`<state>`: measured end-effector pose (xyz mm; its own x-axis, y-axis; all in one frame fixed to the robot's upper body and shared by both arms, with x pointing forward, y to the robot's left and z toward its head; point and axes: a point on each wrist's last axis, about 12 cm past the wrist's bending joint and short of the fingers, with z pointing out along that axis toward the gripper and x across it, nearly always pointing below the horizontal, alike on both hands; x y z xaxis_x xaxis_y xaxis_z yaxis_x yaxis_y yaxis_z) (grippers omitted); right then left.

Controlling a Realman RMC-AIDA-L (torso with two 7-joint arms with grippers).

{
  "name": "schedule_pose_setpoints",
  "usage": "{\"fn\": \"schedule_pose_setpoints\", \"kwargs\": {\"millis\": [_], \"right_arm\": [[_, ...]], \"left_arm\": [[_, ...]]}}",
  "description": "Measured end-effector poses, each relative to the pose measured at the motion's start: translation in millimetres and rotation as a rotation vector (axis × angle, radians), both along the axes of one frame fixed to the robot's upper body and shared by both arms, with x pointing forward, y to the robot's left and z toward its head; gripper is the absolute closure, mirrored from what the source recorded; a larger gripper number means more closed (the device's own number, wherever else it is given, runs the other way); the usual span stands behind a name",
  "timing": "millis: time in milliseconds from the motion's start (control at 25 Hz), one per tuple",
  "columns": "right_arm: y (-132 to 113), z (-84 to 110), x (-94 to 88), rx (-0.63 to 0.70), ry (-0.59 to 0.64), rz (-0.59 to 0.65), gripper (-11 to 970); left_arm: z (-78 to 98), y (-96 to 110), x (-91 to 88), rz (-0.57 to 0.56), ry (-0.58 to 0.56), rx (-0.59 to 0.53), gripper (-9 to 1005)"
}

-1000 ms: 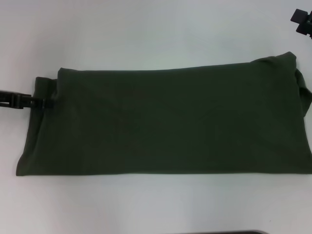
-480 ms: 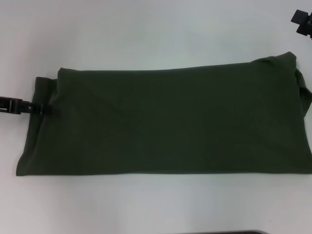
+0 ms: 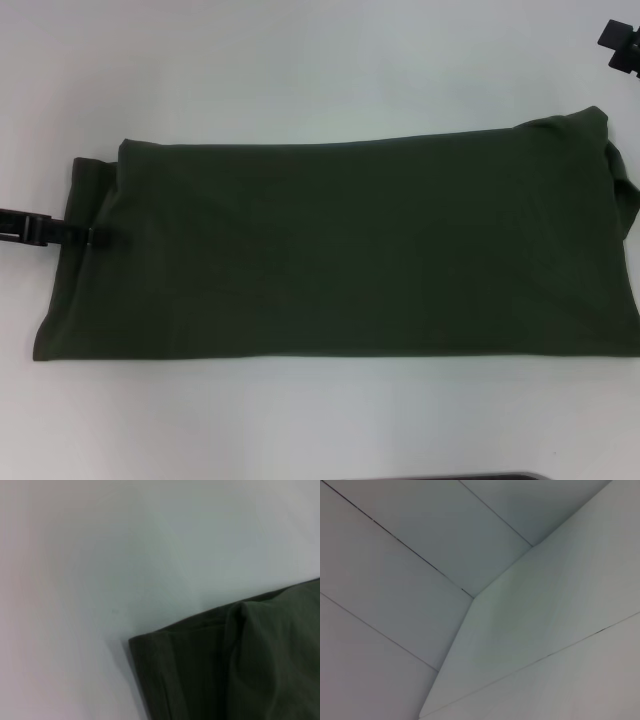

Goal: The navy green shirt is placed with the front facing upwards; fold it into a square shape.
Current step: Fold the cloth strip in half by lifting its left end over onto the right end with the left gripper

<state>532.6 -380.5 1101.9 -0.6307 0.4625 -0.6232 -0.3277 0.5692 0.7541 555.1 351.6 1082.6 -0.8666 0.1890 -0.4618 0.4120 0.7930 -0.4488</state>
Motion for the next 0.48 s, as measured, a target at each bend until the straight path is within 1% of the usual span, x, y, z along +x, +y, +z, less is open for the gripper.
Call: {"fn": "schedule_pose_setpoints", "kwargs": {"millis": [480], "right_arm": [[-1.0, 0.6, 0.2, -0.003, -0.001, -0.001, 202]], "left_arm": [[2.0, -5.8, 0.8, -0.026, 0.006, -0.016, 110]]}}
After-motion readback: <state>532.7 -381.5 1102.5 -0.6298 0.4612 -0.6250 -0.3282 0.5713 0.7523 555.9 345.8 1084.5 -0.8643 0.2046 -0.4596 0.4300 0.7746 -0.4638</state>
